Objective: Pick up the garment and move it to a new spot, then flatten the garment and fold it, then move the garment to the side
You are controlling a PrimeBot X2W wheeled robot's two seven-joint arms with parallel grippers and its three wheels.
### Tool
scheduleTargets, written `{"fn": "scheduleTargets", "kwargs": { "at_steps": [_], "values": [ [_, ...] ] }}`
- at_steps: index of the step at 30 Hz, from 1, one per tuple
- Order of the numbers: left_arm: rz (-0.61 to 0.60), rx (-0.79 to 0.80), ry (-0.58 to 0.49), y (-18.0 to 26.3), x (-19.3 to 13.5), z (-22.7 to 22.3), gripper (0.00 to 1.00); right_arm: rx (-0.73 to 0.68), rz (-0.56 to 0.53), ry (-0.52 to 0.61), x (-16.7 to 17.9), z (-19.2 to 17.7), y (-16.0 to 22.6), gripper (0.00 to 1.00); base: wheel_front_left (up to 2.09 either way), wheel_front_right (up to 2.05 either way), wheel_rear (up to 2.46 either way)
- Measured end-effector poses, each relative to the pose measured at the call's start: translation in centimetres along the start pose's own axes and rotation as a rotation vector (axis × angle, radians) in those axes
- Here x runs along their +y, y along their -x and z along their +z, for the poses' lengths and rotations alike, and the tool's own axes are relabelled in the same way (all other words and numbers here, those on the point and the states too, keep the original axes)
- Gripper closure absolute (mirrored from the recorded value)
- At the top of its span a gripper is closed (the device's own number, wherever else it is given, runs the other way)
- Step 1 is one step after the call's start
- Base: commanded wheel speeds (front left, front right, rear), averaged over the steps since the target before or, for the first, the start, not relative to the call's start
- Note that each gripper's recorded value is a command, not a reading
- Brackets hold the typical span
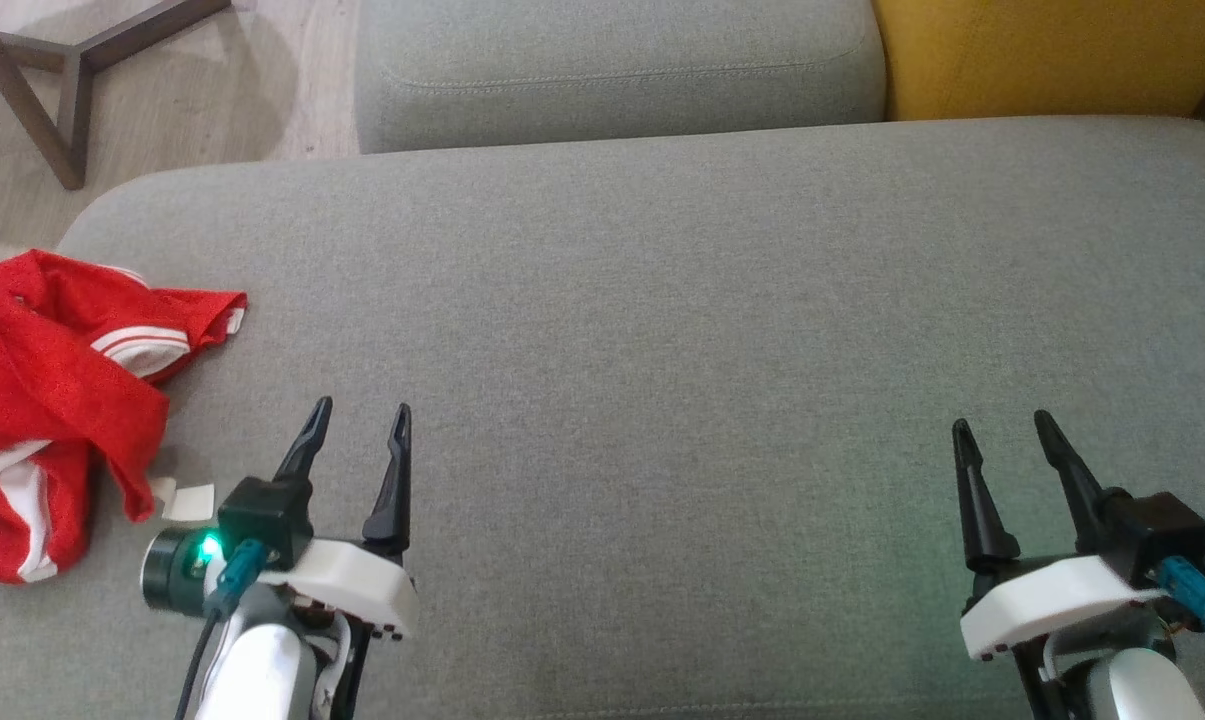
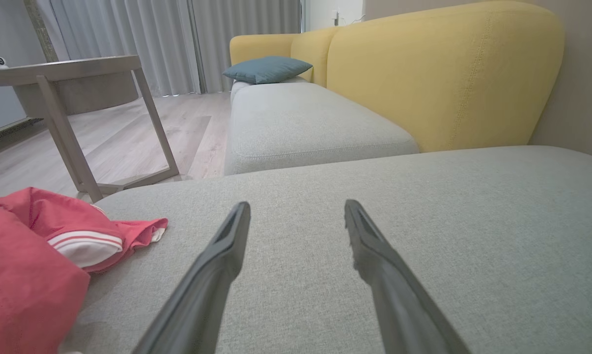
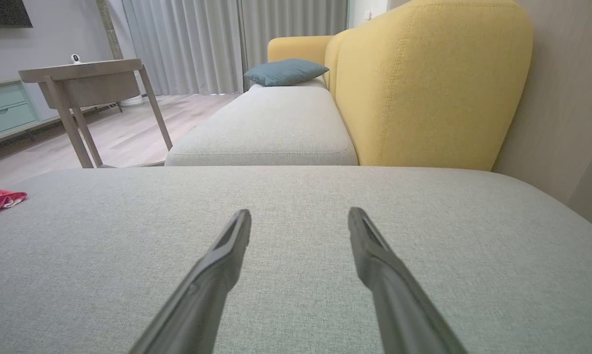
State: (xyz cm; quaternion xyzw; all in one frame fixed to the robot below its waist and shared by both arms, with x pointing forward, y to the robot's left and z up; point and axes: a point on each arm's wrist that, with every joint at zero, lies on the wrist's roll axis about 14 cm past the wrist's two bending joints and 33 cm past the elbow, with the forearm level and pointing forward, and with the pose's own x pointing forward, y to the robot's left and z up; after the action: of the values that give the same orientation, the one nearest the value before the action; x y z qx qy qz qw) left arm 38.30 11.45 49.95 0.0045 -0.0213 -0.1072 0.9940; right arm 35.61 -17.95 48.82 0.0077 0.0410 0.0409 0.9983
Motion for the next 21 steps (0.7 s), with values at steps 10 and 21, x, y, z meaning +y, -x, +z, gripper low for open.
{"fn": "scheduleTargets", "kwargs": {
  "at_steps": [10, 21],
  "values": [
    [0.015, 0.030, 0.017, 0.19, 0.37, -0.96, 0.00, 0.000, -0.020, -0.044, -0.29, -0.17, -0.07, 0.00, 0.00, 0.00, 0.00],
    [0.027, 0.033, 0.015, 0.24, 0.59, -1.06, 0.00, 0.002, -0.026, -0.051, -0.35, -0.28, -0.13, 0.00, 0.00, 0.00, 0.00]
  ]
}}
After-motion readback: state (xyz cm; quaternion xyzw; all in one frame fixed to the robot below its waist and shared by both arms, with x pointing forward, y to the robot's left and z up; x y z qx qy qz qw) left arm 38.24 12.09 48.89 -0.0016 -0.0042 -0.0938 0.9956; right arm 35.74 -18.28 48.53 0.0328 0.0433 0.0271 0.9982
